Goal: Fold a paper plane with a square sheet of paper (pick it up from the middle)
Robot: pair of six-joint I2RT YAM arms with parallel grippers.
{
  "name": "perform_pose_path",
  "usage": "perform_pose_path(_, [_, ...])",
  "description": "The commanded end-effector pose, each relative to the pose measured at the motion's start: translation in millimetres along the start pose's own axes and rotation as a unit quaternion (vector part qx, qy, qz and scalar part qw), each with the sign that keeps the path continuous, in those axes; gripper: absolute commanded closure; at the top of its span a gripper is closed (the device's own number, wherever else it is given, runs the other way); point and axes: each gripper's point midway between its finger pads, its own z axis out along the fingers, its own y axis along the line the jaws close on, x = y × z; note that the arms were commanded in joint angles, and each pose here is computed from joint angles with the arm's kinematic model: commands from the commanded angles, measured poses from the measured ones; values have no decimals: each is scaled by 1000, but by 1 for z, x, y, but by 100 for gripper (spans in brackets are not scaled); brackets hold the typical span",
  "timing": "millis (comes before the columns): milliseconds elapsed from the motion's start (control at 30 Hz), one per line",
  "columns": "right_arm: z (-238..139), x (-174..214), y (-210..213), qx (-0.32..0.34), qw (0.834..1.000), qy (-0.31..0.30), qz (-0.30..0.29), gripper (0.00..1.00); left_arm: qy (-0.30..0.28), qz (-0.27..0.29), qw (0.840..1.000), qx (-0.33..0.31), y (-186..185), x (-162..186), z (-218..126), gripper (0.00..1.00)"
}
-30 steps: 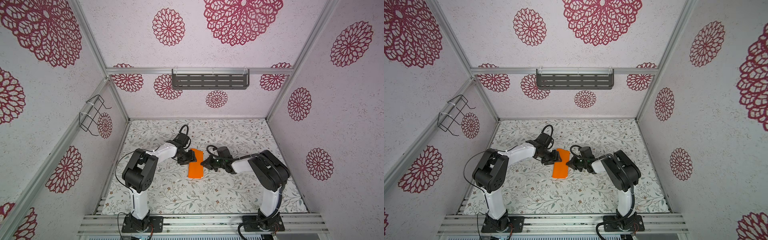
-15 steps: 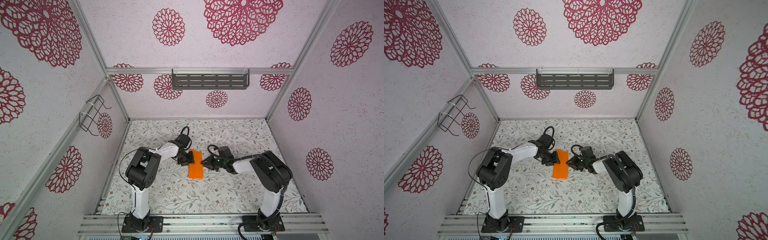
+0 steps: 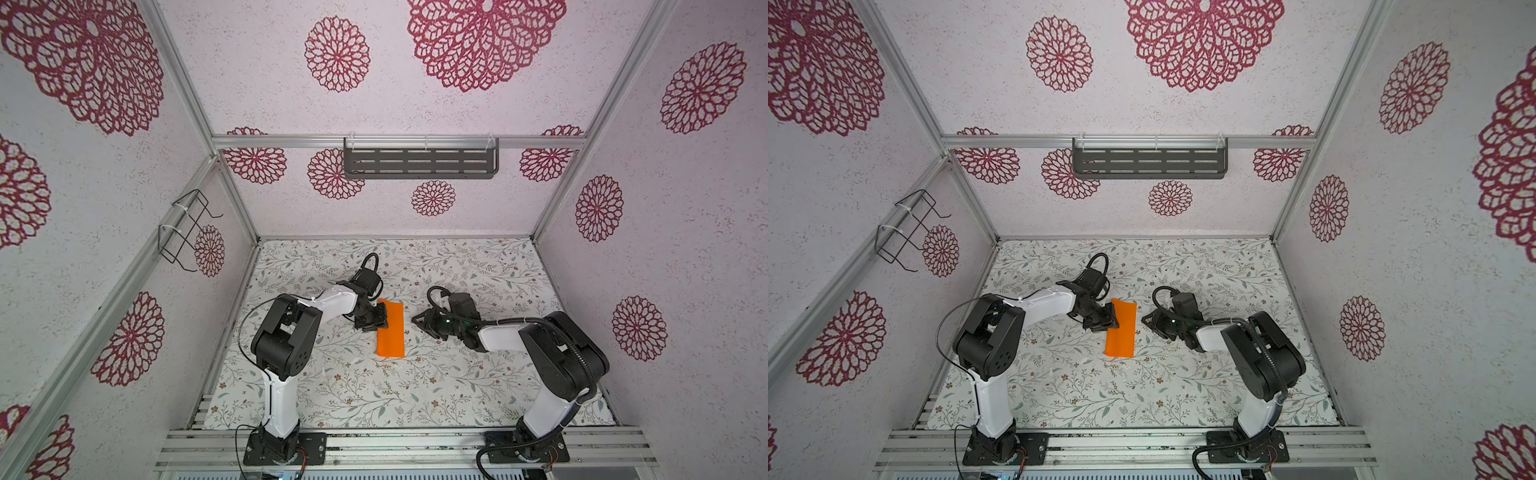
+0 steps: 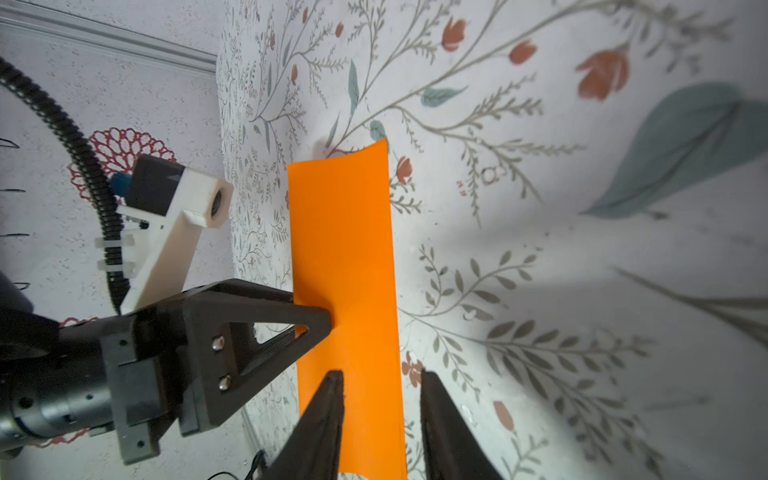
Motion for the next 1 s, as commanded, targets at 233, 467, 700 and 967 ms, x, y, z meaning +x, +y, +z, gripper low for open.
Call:
perform_pose_path(233, [-40, -35, 0, 54, 987, -122, -84, 48, 57, -43, 995, -66, 45, 39, 30, 66])
perform_pose_path(467, [-57, -41, -11, 84, 978, -163, -103, 27, 69, -72, 989, -106, 62, 48, 32, 65])
perform_pose_path(700, [-50, -38, -18, 89, 979, -148, -104, 25, 78, -90, 985, -126, 70, 54, 35, 63])
perform_pose_path(967, [-43, -34, -17, 84, 982, -130, -112, 23, 94, -89, 982, -138, 75, 61, 38, 62])
